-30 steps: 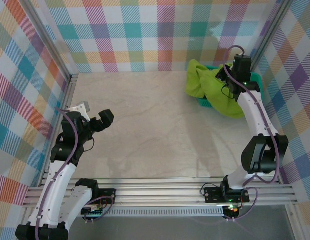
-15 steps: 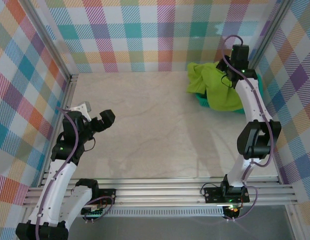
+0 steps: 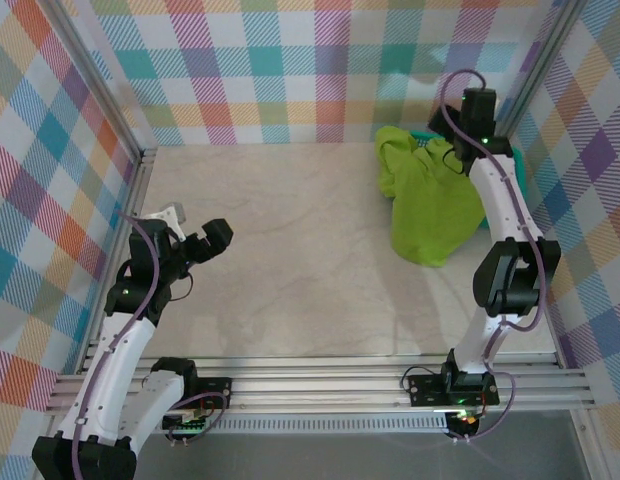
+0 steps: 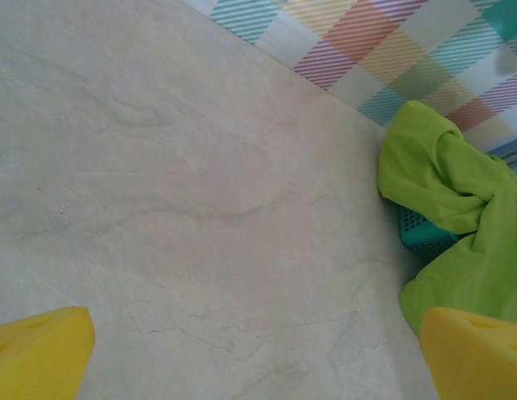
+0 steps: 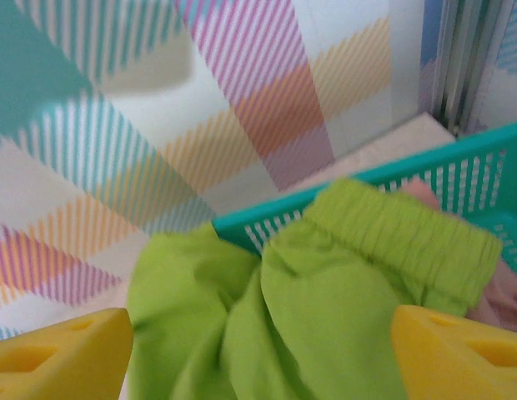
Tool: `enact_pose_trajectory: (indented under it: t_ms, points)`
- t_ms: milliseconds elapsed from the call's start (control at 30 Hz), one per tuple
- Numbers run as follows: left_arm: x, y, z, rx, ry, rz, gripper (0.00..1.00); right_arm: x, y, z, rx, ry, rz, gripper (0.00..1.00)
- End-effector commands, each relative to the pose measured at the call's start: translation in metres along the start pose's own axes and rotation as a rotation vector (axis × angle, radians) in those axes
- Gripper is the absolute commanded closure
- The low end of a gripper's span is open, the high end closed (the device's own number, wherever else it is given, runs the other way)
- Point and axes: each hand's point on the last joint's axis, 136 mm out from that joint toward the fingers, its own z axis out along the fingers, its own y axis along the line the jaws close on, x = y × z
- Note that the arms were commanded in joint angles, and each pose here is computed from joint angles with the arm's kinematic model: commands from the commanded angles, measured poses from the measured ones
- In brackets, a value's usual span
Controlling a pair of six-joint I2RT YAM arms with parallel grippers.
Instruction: Fold and stack the shorts
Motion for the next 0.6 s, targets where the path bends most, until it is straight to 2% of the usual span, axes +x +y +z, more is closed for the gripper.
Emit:
enact_pose_trajectory:
  t_ms: [0, 167, 300, 500, 567]
  points:
    - [-0.004, -0.005, 0.001, 0.028, -0.011, -0.012, 0.0, 0.032, 0.021, -0.007, -0.032, 0.051, -0.151, 0.19]
    - [-0.005, -0.005, 0.002, 0.025, -0.008, -0.01, 0.0, 0.096, 0.05, 0.004, -0.011, 0.162, -0.42, 0.21]
    - [-0.003, -0.004, 0.004, 0.022, 0.001, -0.009, 0.0, 0.117, 0.044, 0.018, 0.075, 0.239, -0.497, 0.25]
    - [-0.003, -0.003, 0.006, 0.017, 0.006, -0.008, 0.0, 0.136, 0.035, 0.043, 0.154, 0.296, -0.575, 0.4]
    - [-0.003, -0.003, 0.006, 0.017, 0.008, -0.009, 0.0, 0.139, 0.034, 0.047, 0.167, 0.308, -0.578, 0.52]
